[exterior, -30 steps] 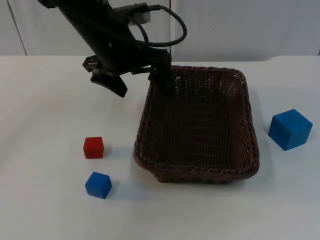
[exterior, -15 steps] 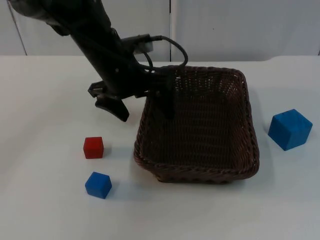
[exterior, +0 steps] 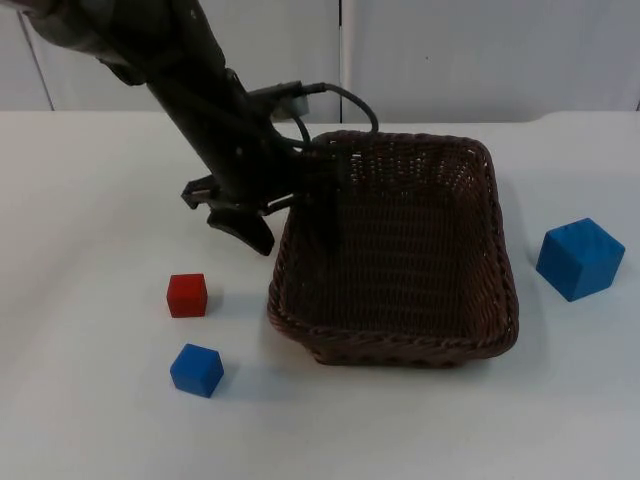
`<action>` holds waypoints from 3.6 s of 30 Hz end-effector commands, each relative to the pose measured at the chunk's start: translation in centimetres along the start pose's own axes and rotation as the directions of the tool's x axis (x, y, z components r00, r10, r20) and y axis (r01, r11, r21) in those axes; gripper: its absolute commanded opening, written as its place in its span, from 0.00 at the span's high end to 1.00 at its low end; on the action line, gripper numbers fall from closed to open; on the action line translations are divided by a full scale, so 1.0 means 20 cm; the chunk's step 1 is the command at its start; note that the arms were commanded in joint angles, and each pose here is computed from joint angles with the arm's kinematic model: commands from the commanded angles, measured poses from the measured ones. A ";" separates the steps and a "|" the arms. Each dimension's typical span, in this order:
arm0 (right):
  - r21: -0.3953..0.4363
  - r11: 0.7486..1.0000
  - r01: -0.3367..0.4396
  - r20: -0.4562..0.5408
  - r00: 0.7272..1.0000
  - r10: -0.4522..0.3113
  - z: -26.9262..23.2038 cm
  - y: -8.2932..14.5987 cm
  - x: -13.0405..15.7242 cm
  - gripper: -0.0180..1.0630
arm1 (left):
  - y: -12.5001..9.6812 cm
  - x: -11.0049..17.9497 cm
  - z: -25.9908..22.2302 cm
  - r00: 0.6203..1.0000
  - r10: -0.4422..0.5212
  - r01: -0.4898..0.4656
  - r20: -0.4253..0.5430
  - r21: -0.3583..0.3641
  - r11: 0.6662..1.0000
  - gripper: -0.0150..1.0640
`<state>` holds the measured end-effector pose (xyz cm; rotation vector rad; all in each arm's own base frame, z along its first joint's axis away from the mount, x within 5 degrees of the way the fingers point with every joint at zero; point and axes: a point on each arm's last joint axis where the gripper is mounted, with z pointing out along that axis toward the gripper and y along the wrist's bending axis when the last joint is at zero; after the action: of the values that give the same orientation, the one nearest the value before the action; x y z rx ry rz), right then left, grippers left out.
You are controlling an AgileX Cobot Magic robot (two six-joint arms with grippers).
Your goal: Pick up the basket with the left hand and place the largest block into the basket with the right hand.
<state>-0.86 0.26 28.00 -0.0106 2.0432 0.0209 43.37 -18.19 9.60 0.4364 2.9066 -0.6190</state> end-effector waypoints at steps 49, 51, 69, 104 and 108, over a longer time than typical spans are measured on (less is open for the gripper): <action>0.004 1.000 0.001 -0.002 1.000 -0.001 0.00 0.00 0.00 0.13 | -0.33 0.02 -0.67 0.983 -0.017 -0.013 0.183 0.160 0.987 0.99; 0.004 1.000 0.001 -0.002 1.000 -0.001 0.00 0.00 0.00 0.13 | -0.32 0.06 -0.65 0.985 -0.031 0.005 0.167 0.157 0.988 0.99; 0.004 1.000 0.001 -0.002 1.000 -0.001 0.00 0.00 0.00 0.13 | -0.32 0.52 -0.74 0.981 -0.078 0.049 0.179 0.163 0.986 0.99; 0.004 1.000 0.001 -0.002 1.000 -0.001 0.00 0.00 0.00 0.13 | -0.31 0.83 -0.78 0.981 -0.108 0.081 0.164 0.162 0.983 0.99; 0.004 1.000 0.001 -0.002 1.000 -0.001 0.00 0.00 0.00 0.13 | -0.31 0.83 -0.78 0.979 -0.109 0.082 0.170 0.160 0.984 0.99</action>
<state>-0.86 0.26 28.00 -0.0106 2.0432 0.0209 24.69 -12.84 22.49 0.2651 2.7551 -0.8244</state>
